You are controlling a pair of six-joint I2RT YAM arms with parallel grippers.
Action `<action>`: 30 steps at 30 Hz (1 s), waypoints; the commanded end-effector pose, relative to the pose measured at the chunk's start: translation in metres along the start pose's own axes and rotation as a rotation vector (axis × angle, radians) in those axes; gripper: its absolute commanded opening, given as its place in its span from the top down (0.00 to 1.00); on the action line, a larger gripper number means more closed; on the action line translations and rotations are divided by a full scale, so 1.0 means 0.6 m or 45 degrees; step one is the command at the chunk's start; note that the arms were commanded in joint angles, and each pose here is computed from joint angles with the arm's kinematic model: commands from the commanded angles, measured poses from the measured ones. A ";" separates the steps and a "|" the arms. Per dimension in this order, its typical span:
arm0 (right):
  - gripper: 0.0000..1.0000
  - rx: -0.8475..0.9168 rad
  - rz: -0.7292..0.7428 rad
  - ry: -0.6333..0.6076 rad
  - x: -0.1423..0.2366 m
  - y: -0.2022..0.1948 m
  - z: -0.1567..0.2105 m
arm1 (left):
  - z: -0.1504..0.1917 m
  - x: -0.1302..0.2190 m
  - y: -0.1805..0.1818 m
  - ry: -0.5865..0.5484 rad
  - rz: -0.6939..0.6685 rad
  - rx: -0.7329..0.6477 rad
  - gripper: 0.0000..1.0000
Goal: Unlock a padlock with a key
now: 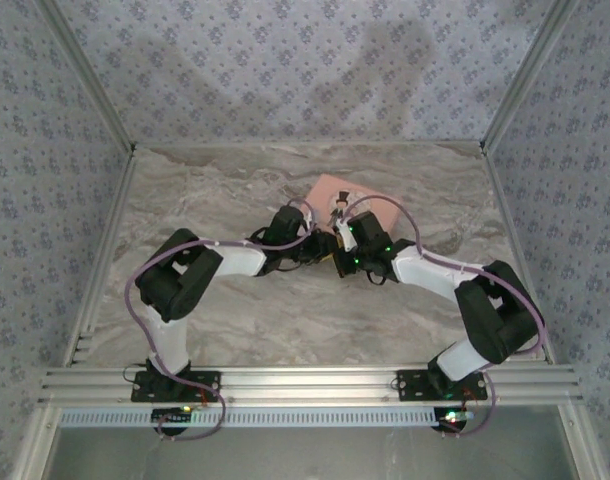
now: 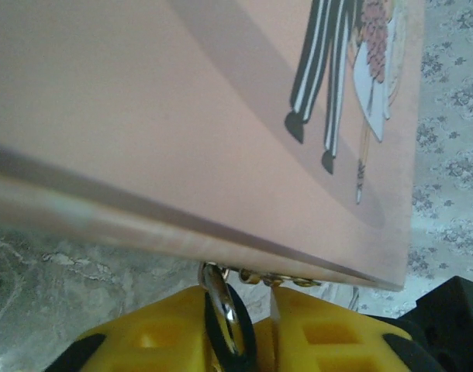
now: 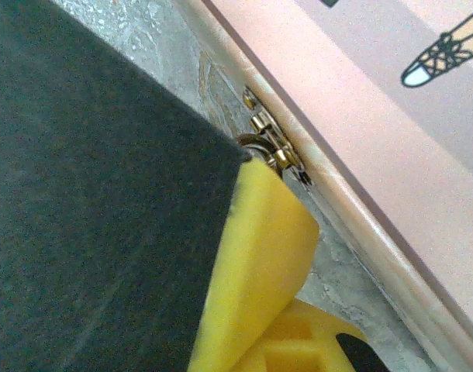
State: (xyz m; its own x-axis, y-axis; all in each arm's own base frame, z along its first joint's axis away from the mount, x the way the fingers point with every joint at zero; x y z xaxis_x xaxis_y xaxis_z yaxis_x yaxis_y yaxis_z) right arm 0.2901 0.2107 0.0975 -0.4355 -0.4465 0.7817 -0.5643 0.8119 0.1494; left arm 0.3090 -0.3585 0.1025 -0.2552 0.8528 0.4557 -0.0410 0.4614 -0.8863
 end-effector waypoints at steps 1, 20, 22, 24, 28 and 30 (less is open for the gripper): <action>1.00 -0.110 0.062 0.066 -0.008 -0.025 0.040 | 0.020 0.006 0.014 0.063 -0.040 0.121 0.70; 1.00 -0.145 0.138 0.154 0.001 -0.054 0.079 | -0.021 0.084 0.035 -0.150 -0.200 0.087 0.58; 1.00 -0.128 0.162 0.159 0.007 -0.057 0.075 | -0.034 0.095 0.027 -0.180 -0.210 0.061 0.57; 1.00 -0.100 0.174 0.169 0.012 -0.058 0.074 | -0.049 0.105 0.018 -0.211 -0.223 0.026 0.57; 1.00 -0.058 0.215 0.173 0.033 -0.064 0.066 | -0.082 0.118 0.007 -0.286 -0.284 -0.038 0.55; 1.00 -0.040 0.212 0.138 0.042 -0.065 0.053 | -0.097 0.117 0.003 -0.308 -0.297 -0.064 0.54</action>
State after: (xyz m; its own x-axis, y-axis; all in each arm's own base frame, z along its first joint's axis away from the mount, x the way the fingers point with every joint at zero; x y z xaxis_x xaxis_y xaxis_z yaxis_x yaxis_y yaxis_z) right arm 0.2767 0.1648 0.0777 -0.4228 -0.3031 0.8540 -0.4647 0.8816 0.0828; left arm 0.3328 -0.2882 0.1216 -0.4171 0.6801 0.6029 -0.1307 0.6116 -0.7803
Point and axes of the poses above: each hand's point on the last joint's axis, 136 mm out from that joint toward the fingers, its own x axis back along the fingers, its own y axis along the line the jaws close on, z = x × y, the point moved 4 cm from there along x, back along the fingers, and after that the axes turned 6 degrees about x, right-handed, at the moved point
